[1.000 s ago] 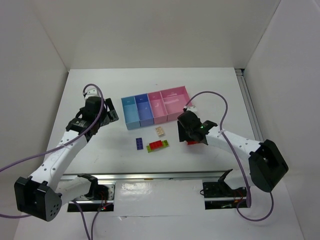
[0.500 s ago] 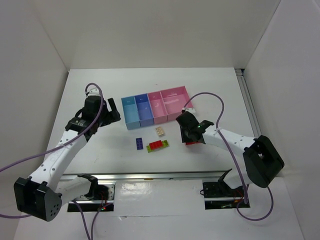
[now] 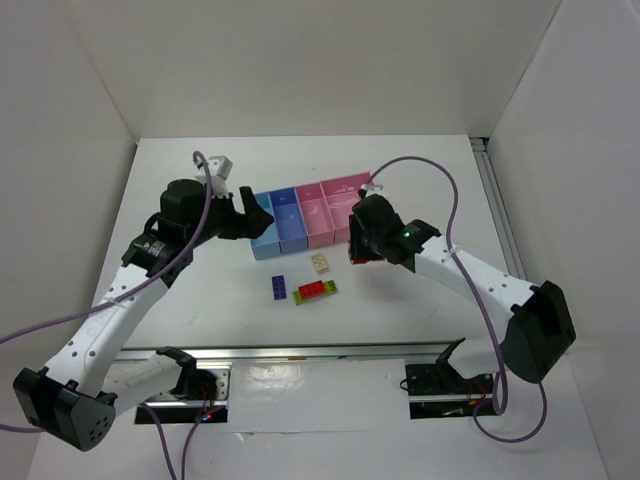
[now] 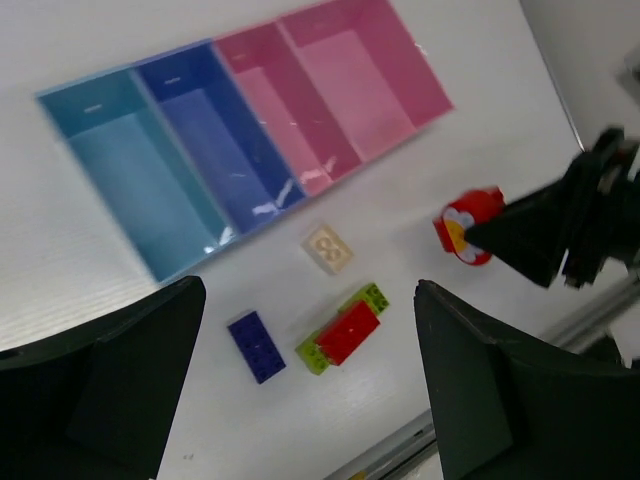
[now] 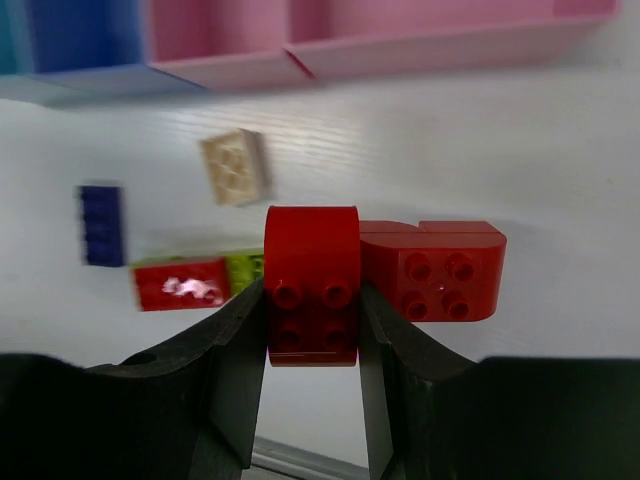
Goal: Sort the legos into containers by color
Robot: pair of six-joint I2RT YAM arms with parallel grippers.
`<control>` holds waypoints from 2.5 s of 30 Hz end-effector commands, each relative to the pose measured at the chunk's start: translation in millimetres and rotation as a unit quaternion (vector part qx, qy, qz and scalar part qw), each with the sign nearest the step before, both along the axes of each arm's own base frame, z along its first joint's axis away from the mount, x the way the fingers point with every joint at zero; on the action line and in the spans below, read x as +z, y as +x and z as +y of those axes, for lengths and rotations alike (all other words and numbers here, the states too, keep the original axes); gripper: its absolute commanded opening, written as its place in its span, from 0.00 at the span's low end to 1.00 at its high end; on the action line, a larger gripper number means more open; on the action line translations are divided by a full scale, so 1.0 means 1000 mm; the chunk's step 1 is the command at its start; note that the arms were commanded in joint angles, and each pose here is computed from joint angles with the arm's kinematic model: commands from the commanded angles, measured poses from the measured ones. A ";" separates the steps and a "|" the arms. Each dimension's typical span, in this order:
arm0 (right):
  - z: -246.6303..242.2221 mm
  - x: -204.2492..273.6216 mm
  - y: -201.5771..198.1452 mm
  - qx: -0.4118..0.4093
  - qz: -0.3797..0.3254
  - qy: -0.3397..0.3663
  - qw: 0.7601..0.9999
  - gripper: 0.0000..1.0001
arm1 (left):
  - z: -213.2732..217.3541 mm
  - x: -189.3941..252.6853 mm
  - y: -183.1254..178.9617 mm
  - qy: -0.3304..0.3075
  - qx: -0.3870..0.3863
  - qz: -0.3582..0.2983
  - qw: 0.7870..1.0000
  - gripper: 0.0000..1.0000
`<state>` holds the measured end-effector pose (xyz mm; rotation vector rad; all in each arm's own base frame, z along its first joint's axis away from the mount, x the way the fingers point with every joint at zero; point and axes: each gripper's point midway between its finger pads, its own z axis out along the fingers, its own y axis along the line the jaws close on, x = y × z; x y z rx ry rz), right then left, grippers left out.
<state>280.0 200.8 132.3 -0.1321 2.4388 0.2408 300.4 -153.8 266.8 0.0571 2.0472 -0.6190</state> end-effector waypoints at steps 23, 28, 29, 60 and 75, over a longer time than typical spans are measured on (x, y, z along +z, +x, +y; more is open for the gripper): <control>0.009 0.150 -0.023 0.142 0.093 0.509 0.844 0.24 | -0.134 -0.006 -0.056 0.025 -0.289 -0.168 0.942 0.92; 0.002 0.154 -0.025 0.150 0.078 0.518 0.838 0.24 | -0.153 -0.001 -0.051 0.006 -0.305 -0.181 0.935 0.93; 0.002 0.155 -0.024 0.152 0.074 0.518 0.838 0.24 | -0.159 0.000 -0.056 -0.003 -0.311 -0.184 0.932 0.94; -0.007 0.139 -0.028 0.157 0.096 0.532 0.827 0.24 | -0.238 -0.003 -0.032 0.025 -0.337 -0.308 0.889 0.80; -0.007 0.149 -0.031 0.164 0.100 0.550 0.813 0.24 | -0.231 -0.005 -0.042 0.019 -0.346 -0.306 0.887 0.00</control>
